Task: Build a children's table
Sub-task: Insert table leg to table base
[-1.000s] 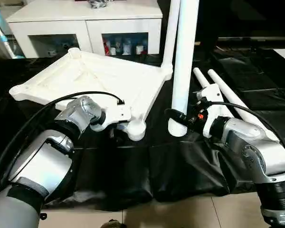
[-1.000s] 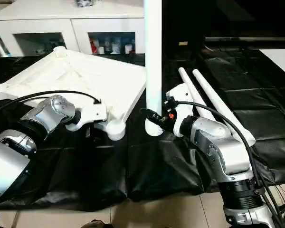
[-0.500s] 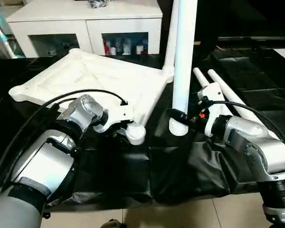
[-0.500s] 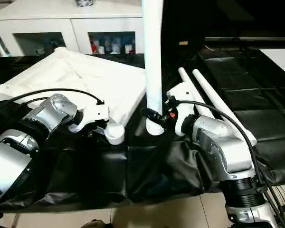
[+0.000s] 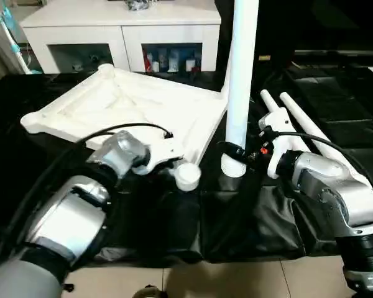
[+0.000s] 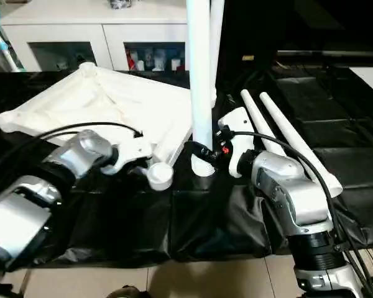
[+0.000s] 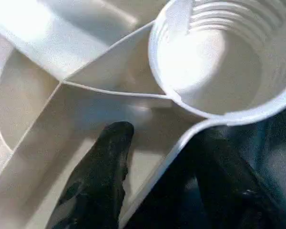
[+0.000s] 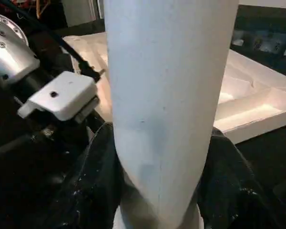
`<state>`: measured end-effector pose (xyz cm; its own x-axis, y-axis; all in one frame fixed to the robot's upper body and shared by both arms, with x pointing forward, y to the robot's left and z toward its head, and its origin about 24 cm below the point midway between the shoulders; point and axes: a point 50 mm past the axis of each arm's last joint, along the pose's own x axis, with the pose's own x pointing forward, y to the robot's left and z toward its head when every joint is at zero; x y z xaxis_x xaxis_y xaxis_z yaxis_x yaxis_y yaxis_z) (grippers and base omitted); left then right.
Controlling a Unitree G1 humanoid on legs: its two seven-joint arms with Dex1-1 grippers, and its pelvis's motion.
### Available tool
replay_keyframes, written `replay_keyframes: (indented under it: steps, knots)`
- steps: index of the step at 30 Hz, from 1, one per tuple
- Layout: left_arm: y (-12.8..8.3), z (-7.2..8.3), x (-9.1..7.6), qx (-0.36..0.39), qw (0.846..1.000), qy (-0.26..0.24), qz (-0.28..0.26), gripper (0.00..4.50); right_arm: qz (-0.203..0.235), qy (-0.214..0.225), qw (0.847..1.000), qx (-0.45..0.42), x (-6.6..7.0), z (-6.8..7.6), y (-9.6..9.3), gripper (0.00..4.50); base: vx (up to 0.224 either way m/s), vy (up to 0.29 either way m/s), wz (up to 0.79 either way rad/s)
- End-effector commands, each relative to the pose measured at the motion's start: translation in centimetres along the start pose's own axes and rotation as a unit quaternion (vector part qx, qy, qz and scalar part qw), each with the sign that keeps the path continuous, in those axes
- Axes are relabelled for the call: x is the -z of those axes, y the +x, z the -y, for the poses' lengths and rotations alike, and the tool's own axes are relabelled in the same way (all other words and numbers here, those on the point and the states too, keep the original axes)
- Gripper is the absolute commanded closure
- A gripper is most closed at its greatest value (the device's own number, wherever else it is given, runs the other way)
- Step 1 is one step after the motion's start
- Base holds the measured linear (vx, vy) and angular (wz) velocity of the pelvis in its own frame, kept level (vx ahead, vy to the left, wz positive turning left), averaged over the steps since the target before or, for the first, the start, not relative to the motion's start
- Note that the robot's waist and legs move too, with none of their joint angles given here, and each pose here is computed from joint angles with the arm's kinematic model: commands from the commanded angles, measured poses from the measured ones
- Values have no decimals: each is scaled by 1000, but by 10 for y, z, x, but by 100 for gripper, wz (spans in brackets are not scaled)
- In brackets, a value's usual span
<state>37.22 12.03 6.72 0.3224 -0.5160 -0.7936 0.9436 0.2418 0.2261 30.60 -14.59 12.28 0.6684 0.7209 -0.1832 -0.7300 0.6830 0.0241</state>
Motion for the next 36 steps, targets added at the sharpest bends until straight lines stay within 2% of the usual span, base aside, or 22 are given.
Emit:
replay_keyframes:
  steps: [1,9,18,21,25,28,30,31,32,33,34,36]
  knots:
    - [-2,-5,1,-37,998,-40,14,257,12,-11,1000,1,-6,1,0,265,0,0,0]
    - [2,-6,0,-74,992,-104,24,307,14,-11,1000,1,-6,1,0,265,0,0,0]
    - [12,5,8,-70,985,-159,-4,337,17,-7,1000,1,-6,0,1,265,0,0,0]
    - [15,8,7,-75,977,-199,-15,345,19,0,1000,2,-5,-1,1,265,0,0,0]
    - [15,9,2,-75,972,-221,2,359,21,10,1000,3,-5,-1,1,265,0,0,0]
    - [15,10,1,-82,973,-215,14,368,21,14,1000,4,-4,-3,2,265,0,0,0]
    - [12,9,1,-88,978,-186,19,378,21,23,1000,5,-2,-4,3,265,0,0,0]
    - [11,10,-1,-84,981,-169,39,384,22,24,999,6,-2,-4,3,265,0,0,0]
    - [7,12,-5,-78,987,-122,75,384,23,26,999,9,-2,-5,3,265,0,0,0]
    - [7,12,-5,-78,987,-122,75,389,23,26,999,9,-2,-5,3,265,0,0,0]
    - [4,14,-5,-72,990,-80,91,395,28,31,999,18,-1,-4,3,265,0,0,0]
    - [3,15,-2,-81,991,-74,82,408,30,33,999,25,-1,-3,3,265,0,0,0]
